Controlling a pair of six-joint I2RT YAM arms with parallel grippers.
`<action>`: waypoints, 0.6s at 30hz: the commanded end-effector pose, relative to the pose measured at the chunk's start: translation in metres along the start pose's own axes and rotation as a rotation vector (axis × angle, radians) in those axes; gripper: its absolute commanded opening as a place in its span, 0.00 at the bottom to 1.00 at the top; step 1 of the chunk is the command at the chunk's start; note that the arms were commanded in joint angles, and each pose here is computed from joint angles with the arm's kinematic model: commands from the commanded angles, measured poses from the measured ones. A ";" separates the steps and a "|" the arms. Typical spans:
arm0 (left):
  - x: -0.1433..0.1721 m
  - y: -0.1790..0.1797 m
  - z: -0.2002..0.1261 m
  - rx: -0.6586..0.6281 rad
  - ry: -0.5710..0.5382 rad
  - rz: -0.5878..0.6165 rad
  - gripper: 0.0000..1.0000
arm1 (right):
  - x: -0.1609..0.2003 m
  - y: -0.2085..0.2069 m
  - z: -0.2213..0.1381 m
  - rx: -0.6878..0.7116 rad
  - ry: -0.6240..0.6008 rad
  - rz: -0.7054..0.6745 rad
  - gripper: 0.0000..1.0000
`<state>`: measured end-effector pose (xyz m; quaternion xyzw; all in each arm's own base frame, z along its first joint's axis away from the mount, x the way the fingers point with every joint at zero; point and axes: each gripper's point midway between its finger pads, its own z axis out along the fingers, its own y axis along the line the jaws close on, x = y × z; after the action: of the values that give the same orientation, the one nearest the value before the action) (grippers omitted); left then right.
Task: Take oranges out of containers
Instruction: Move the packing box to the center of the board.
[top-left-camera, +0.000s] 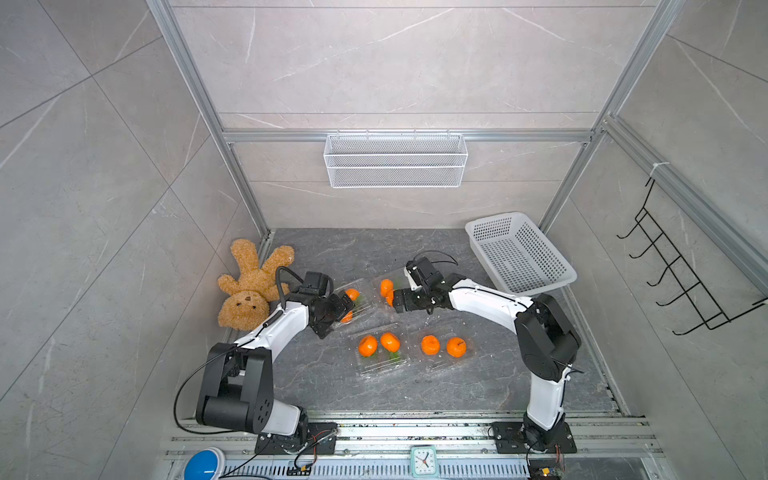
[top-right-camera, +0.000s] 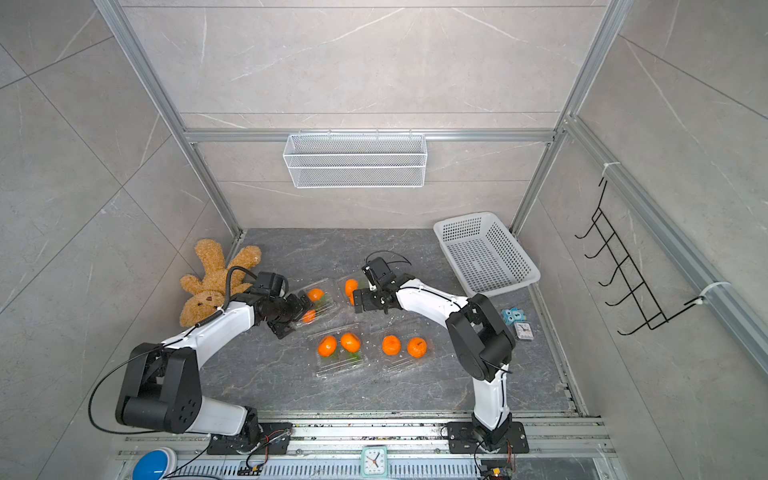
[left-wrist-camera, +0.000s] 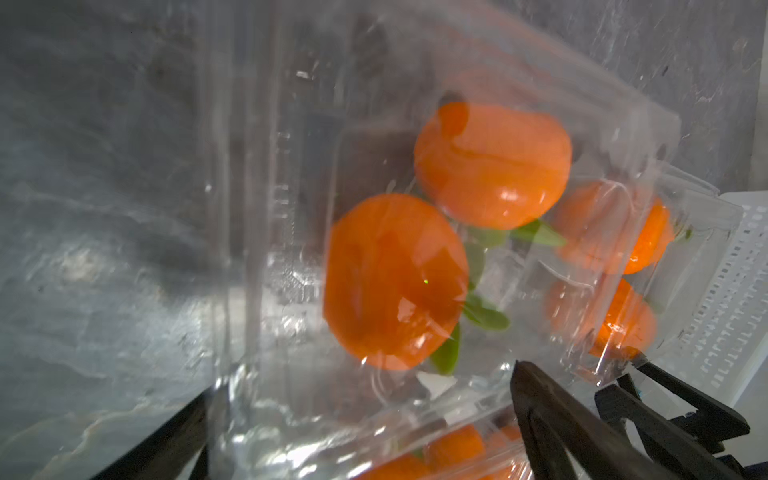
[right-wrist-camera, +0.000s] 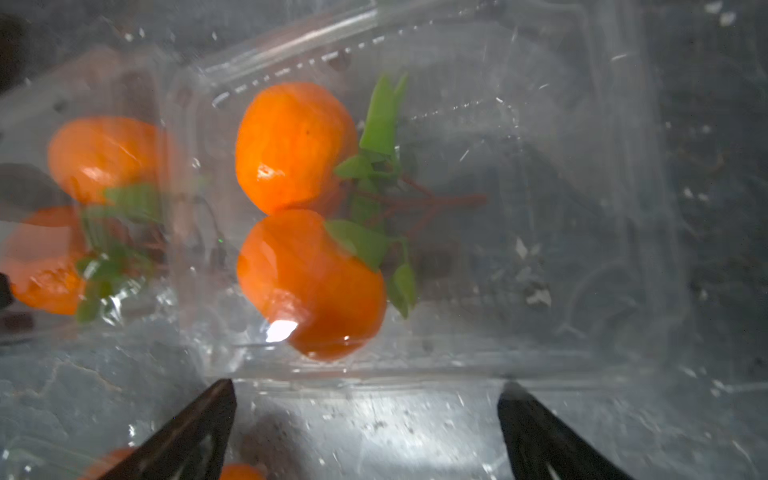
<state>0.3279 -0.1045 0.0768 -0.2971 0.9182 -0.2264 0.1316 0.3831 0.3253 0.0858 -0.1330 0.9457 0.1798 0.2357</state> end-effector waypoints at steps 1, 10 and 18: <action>-0.037 -0.029 -0.004 0.076 -0.064 -0.010 1.00 | -0.026 0.021 0.012 -0.072 -0.030 0.023 1.00; -0.091 -0.078 0.009 0.120 -0.070 0.040 1.00 | -0.089 0.046 0.017 -0.077 -0.069 0.047 1.00; -0.070 -0.048 -0.032 -0.015 -0.081 0.087 1.00 | -0.065 0.029 -0.031 -0.029 -0.058 0.041 1.00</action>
<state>0.4242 -0.0972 0.1161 -0.2816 0.9145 -0.2301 0.1774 0.4399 0.3758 0.1426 -0.1150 0.9294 0.2244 0.2696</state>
